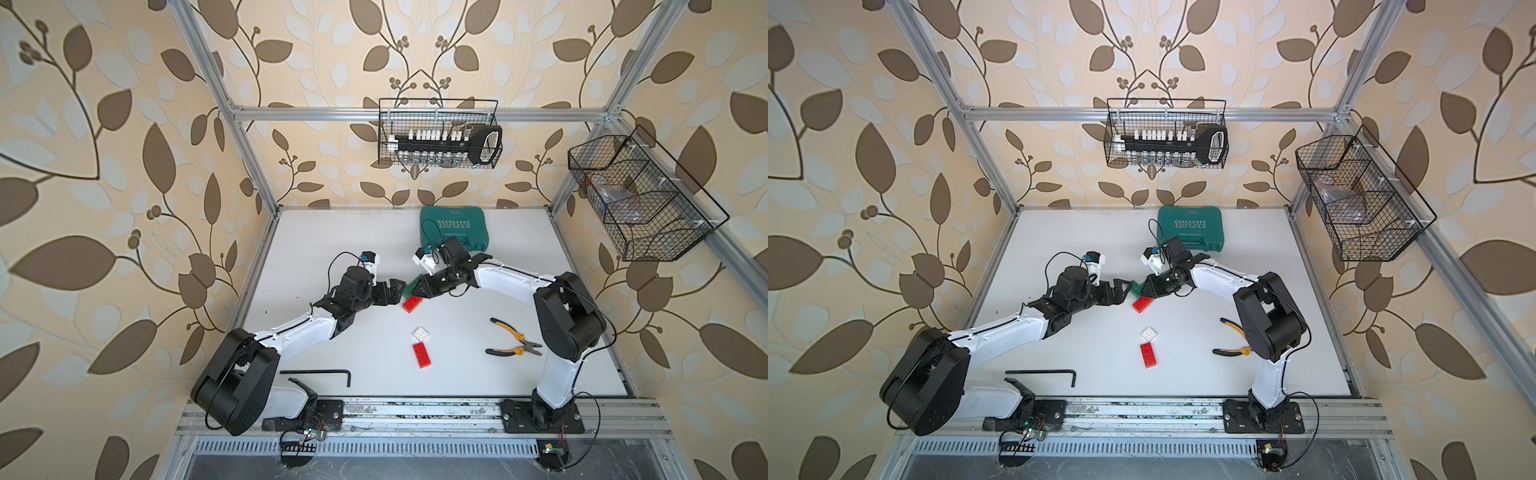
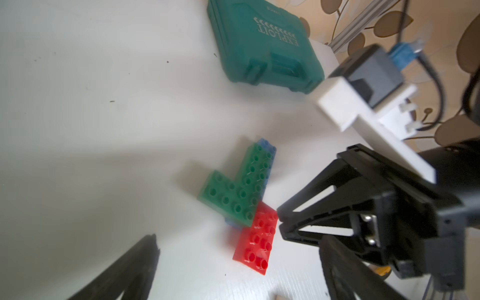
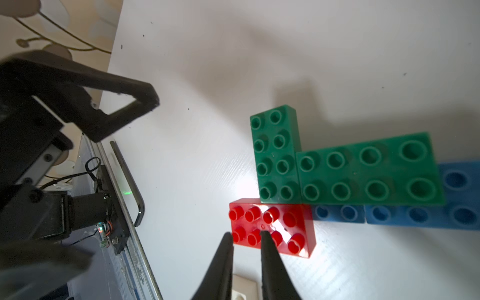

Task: Assemble a small pinwheel with lego
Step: Assemble the lego brick with the lego brick, then pick up the lego brick from the center of the board.

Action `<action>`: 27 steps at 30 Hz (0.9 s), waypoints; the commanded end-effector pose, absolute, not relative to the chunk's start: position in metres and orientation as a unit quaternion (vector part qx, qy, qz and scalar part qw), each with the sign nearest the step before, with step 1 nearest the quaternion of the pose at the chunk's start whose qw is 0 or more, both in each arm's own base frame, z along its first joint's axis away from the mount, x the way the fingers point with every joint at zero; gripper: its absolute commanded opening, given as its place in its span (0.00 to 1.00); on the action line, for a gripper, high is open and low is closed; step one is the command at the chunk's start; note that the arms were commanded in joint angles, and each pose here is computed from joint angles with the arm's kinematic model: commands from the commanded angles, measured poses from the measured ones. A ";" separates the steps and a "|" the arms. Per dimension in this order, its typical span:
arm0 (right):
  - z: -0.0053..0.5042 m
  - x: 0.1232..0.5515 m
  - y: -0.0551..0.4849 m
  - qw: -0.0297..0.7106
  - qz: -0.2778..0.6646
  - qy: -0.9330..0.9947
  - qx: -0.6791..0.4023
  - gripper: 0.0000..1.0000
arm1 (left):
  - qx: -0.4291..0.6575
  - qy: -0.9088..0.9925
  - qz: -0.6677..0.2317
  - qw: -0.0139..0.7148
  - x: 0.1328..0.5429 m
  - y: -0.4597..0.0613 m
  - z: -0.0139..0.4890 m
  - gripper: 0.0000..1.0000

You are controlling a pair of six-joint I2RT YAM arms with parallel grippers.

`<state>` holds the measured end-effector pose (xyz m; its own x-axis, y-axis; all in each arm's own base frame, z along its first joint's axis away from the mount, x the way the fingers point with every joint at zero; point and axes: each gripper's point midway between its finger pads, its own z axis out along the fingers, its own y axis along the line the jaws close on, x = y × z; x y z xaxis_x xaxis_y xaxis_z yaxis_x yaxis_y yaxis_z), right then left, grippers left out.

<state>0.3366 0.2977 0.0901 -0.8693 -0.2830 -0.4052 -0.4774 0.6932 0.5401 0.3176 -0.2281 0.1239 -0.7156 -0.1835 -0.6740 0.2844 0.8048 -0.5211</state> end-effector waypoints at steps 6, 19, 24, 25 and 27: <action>0.089 0.267 0.247 0.127 0.232 0.946 -0.187 0.49 | -0.110 0.862 -0.420 0.259 0.294 -0.240 0.106 0.99; 0.053 0.170 0.273 0.265 0.148 0.921 -0.246 0.66 | -0.145 0.882 -0.422 0.154 0.255 -0.234 0.063 0.99; 0.037 0.162 0.284 0.311 0.167 0.899 -0.260 0.67 | -0.141 0.895 -0.399 0.140 0.246 -0.227 0.053 0.99; 0.036 0.157 0.287 0.327 0.168 0.890 -0.269 0.67 | -0.142 0.897 -0.395 0.138 0.244 -0.226 0.051 0.99; 0.034 0.151 0.292 0.350 0.164 0.878 -0.282 0.67 | -0.146 0.899 -0.390 0.135 0.242 -0.224 0.046 0.99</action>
<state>0.1407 0.2727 0.0195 -0.6705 -0.4641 -0.5789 -0.6211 0.7779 0.0957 0.2508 -0.2308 0.0530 -0.9143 -0.3777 -0.1465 -0.1409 0.6356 -0.7590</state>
